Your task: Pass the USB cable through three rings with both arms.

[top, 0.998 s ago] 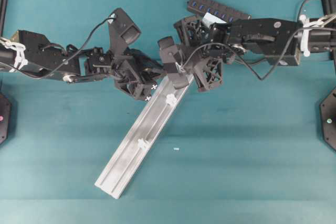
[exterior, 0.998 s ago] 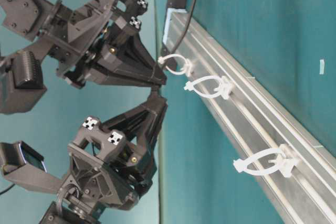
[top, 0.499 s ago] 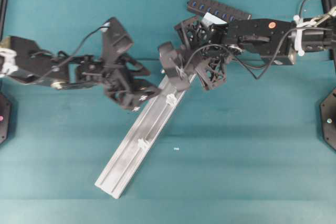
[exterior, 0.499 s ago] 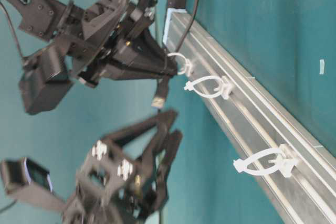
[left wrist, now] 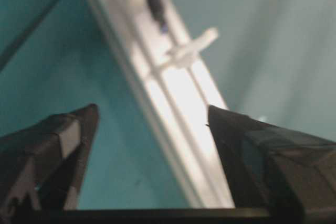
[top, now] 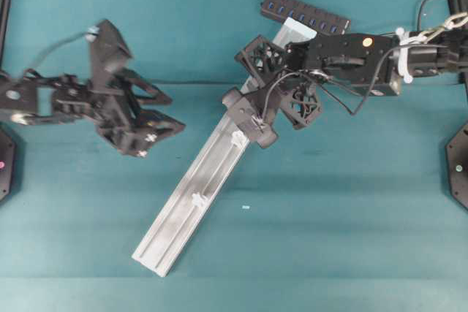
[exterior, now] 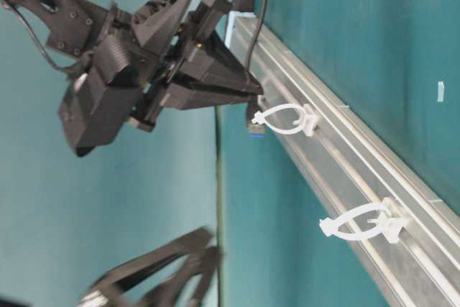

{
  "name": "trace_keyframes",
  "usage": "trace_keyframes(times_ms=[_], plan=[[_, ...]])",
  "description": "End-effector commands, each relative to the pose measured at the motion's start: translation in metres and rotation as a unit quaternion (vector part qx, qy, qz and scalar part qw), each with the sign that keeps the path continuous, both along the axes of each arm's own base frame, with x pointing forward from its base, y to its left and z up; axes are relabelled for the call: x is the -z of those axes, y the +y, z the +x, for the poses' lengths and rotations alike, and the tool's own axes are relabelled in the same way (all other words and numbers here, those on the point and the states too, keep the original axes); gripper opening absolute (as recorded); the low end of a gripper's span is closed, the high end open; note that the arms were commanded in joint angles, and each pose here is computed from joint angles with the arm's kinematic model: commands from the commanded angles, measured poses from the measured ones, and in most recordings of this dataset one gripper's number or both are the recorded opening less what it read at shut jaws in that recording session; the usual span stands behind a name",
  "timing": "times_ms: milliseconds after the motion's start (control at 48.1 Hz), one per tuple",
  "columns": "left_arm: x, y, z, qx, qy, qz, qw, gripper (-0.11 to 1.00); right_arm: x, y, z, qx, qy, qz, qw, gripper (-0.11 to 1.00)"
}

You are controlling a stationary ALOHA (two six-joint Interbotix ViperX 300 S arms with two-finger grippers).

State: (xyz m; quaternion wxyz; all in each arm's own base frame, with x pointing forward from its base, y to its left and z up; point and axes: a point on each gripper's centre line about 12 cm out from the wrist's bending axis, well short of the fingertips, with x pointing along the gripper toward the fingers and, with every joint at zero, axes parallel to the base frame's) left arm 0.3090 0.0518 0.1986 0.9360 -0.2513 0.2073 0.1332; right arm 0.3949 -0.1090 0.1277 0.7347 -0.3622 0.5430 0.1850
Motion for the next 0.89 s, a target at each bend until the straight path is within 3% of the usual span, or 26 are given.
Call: trace_keyframes(times_ms=[0, 478, 873], plan=[[-0.046, -0.003, -0.015, 0.003, -0.073, 0.014, 0.9972, 0.89, 0.008, 0.002, -0.004, -0.018, 0.025, -0.005, 0.9995, 0.1], [-0.048, -0.009, -0.047, 0.002, -0.068, 0.014, 0.9976, 0.89, 0.008, 0.013, -0.006, -0.045, 0.038, -0.008, 0.9982, 0.1], [-0.045, -0.01, -0.055, 0.002, -0.054, 0.012, 0.9985, 0.88, 0.009, 0.026, -0.001, -0.06, 0.037, -0.008, 0.9975, 0.1]])
